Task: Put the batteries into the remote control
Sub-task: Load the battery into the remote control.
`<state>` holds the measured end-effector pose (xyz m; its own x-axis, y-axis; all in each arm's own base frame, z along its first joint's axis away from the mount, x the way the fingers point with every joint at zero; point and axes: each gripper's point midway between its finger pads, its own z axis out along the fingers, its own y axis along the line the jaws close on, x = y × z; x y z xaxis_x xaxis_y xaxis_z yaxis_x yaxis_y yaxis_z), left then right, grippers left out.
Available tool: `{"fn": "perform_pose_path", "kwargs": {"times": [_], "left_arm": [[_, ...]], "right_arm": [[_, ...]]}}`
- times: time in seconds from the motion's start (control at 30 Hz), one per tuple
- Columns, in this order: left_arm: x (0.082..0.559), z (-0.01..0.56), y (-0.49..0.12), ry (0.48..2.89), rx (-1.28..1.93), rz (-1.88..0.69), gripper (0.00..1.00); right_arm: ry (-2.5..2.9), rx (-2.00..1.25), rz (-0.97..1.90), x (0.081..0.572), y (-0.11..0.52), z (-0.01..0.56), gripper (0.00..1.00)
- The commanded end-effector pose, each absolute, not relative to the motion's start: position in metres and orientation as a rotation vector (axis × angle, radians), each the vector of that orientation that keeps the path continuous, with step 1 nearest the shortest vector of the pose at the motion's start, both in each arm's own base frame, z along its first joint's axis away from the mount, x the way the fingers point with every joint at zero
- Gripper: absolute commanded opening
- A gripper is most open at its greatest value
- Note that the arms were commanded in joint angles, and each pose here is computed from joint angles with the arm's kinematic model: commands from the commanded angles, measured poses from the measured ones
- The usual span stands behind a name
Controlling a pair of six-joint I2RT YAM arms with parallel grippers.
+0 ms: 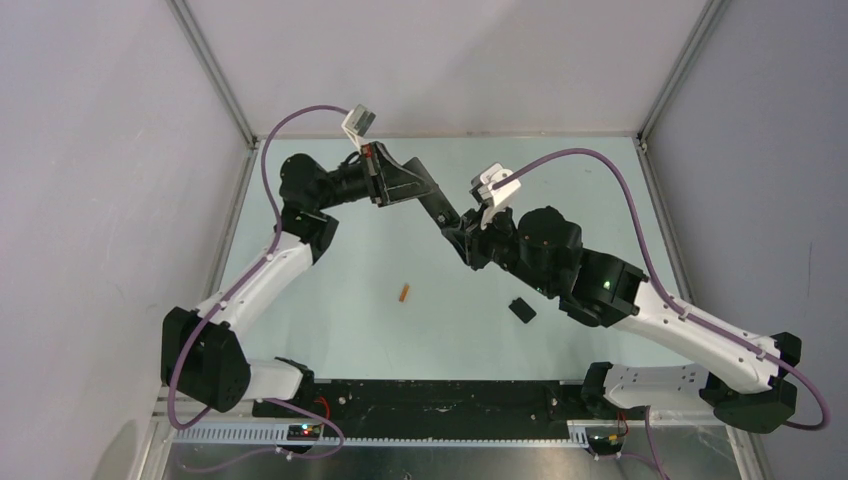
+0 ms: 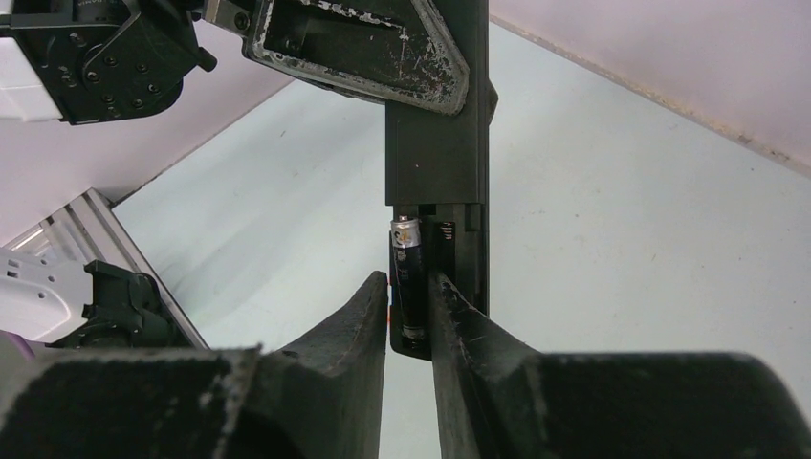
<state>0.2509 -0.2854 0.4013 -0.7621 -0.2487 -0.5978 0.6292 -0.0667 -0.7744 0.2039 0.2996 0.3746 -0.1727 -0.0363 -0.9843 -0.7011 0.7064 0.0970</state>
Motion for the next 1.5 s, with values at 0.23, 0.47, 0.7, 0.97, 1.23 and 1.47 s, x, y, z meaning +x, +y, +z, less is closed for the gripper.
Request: {"fn": "perform_pose_path", "kwargs": {"times": [0.23, 0.47, 0.7, 0.97, 1.23, 1.47], "left_arm": [[0.249, 0.408, -0.281, 1.577, 0.38, -1.898, 0.0], [0.256, 0.396, -0.284, 1.61, 0.343, -1.903, 0.0], [0.26, 0.39, -0.285, 1.627, 0.331, -1.904, 0.0], [0.263, 0.39, -0.286, 1.631, 0.32, -1.907, 0.0], [0.264, 0.389, -0.286, 1.638, 0.309, -1.913, 0.0], [0.262, 0.4, -0.284, 1.613, 0.302, -1.914, 0.0]], "right_arm": [[1.686, -0.571, 0.608, 0.211, 0.294, 0.372, 0.32], [1.686, -0.55, 0.614, 0.211, 0.29, 0.376, 0.4], [1.688, -0.516, 0.611, 0.212, 0.282, 0.379, 0.5], [1.695, -0.478, 0.642, 0.21, 0.272, 0.384, 0.63], [1.676, -0.327, 0.696, 0.212, 0.248, 0.404, 0.8], [1.742, -0.03, 0.849, 0.219, 0.236, 0.405, 0.99]]}}
